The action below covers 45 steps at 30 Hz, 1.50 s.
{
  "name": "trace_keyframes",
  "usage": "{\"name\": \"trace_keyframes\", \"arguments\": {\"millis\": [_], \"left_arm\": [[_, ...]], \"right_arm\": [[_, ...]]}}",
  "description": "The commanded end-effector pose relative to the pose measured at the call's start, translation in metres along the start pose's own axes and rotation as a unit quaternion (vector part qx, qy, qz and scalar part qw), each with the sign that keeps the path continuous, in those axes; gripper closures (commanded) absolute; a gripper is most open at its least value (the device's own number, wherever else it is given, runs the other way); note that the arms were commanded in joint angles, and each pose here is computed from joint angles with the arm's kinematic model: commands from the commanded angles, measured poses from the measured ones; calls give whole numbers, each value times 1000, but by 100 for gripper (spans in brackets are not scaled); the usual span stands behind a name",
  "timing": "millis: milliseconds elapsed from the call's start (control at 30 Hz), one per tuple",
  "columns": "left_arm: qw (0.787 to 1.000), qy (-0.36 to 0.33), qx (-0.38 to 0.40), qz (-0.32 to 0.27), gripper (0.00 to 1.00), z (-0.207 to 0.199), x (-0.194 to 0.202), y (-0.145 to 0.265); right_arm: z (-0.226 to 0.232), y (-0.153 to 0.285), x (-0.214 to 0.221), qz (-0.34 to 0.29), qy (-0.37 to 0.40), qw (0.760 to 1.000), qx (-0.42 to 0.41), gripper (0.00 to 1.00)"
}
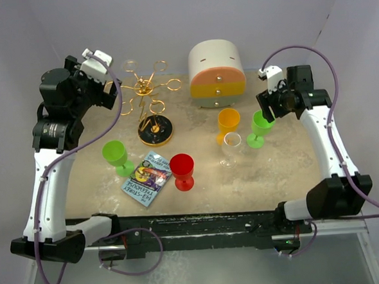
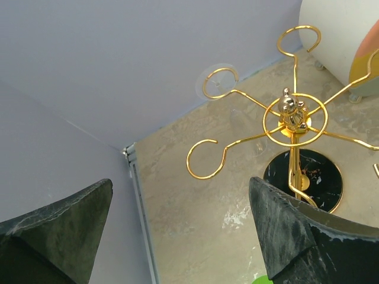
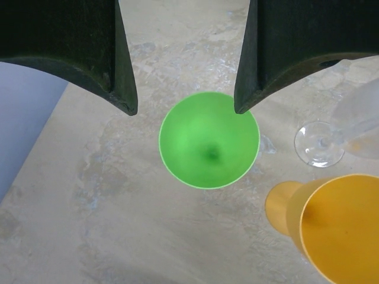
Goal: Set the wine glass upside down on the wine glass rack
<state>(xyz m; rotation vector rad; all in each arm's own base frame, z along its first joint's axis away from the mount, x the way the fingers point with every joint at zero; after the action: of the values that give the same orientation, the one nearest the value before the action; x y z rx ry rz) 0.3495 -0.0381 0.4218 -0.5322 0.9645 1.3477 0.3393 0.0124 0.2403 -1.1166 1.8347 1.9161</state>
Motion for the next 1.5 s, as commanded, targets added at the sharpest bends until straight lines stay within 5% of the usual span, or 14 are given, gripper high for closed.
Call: {"name": "trace_keyframes", "arguments": {"millis": [0,433,900,1100,1467], "left_arm": [[999,10,-13,-38,1,7,-14,18],[998,23,-8,-58,1,5,-8,25],[998,34,-5,-46,1,8,3,20],[998,46,-9,-43,1,9,7,18],[987,131,61,-73,1,-4,-8,16]], "right_arm": [[-11,-2,-5,24,-28,999,23,33],[-31,-45,25,89,-43,995,20,52],[-31,-65,38,92,-44,995,-15,89],[-54,-37,10,44,-50,998,15,99],[-45,62,-103,-160,-21,987,10,100]]}}
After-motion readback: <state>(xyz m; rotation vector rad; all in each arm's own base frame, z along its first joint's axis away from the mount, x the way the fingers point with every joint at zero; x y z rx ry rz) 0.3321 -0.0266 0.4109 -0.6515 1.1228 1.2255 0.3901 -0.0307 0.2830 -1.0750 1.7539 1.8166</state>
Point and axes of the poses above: each gripper's point midway between its finger pads, its own y axis back along the fingers, its own z axis along the line the jaws close on, x = y × z, the point moved 1 cm from there along y, back along the fingers, and after that the axes turned 8 degrees about -y, right-handed, at the moved point
